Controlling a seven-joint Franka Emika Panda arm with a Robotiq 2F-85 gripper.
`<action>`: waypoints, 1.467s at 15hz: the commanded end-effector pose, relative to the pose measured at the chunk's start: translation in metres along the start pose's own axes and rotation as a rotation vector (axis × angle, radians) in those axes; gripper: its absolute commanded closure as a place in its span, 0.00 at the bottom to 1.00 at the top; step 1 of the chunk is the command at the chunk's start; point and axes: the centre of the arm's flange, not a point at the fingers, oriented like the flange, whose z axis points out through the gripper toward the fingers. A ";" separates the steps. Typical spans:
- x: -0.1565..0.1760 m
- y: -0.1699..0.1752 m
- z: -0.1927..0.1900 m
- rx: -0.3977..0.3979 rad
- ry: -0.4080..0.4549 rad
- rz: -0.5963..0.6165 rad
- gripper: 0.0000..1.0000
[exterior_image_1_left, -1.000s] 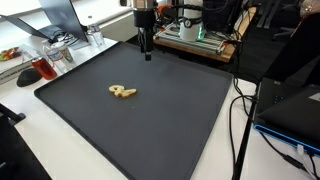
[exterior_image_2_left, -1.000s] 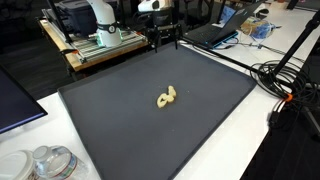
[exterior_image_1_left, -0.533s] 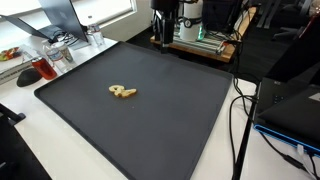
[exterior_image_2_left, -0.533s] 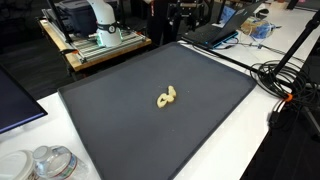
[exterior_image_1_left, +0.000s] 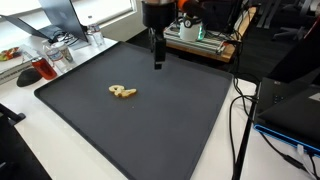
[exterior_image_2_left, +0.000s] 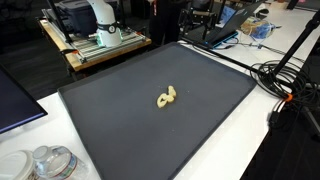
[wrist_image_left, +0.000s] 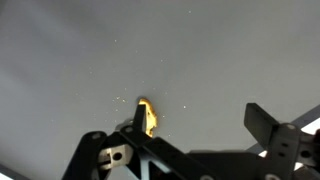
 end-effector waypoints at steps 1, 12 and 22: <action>0.043 -0.013 0.044 -0.008 -0.038 0.025 0.00; 0.108 0.039 0.173 0.039 -0.122 0.058 0.00; 0.143 0.072 0.230 0.095 -0.113 0.009 0.00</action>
